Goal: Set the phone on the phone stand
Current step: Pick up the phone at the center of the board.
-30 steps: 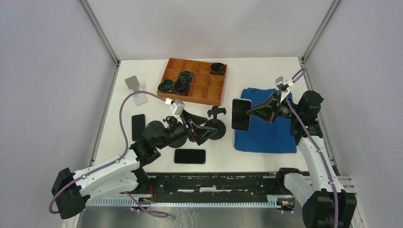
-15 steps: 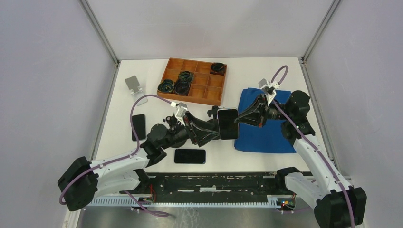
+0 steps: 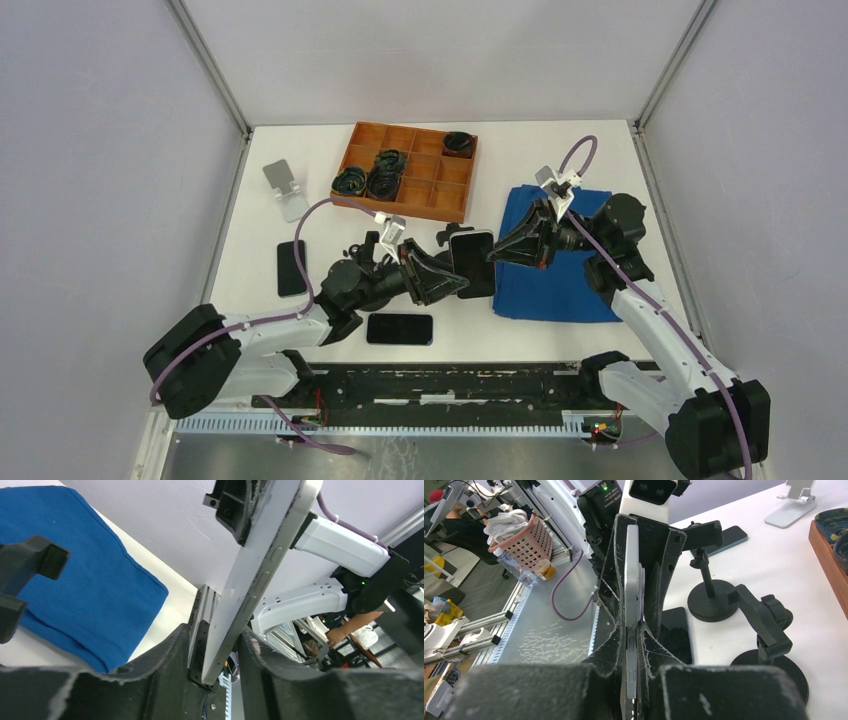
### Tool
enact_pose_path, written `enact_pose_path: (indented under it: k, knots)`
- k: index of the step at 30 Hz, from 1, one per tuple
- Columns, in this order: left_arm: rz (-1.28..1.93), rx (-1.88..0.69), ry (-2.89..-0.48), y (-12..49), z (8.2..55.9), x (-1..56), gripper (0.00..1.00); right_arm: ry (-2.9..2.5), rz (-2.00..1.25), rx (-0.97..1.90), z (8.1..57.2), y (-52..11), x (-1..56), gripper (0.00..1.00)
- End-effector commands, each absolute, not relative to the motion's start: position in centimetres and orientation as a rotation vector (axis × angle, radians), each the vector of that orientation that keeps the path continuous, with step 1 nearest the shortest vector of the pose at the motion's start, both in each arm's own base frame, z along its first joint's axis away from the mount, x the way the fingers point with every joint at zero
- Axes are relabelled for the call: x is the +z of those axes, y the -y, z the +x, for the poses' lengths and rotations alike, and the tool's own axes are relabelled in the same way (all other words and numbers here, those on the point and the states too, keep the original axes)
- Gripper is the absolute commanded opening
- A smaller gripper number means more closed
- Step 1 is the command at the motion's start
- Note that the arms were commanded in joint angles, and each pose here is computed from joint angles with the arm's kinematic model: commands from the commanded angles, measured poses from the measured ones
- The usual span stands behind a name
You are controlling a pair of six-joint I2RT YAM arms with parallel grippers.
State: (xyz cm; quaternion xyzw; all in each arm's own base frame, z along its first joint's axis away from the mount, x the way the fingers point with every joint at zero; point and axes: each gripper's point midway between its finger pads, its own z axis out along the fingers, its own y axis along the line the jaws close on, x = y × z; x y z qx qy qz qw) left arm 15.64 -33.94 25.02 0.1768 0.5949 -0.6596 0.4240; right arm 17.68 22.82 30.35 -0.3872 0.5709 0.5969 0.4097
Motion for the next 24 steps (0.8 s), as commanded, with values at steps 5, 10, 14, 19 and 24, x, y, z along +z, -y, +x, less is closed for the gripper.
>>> enact_pose_path:
  k: [5, 10, 14, 19, 24]
  knots:
    - [0.507, -1.753, -1.355, 34.6, 14.5, 28.6, 0.1, -1.397, -0.979, 1.486, 17.8, -23.0, 30.6, 0.0]
    - [0.532, -1.713, -1.385, 34.7, 14.6, 28.1, 0.02, -1.404, -0.985, 1.494, 17.9, -23.2, 30.2, 0.05]
    - [0.574, -1.597, -1.434, 34.3, 15.0, 27.1, 0.02, -1.407, -1.032, 1.45, 18.0, -23.1, 29.1, 0.36]
    - [0.644, -1.405, -1.528, 32.7, 15.4, 25.5, 0.02, -1.406, -1.151, 1.408, 17.9, -23.1, 27.1, 0.68]
    - [0.762, -1.325, -1.555, 31.4, 14.2, 25.4, 0.02, -1.377, -1.294, 1.366, 17.3, -24.4, 25.8, 0.95]
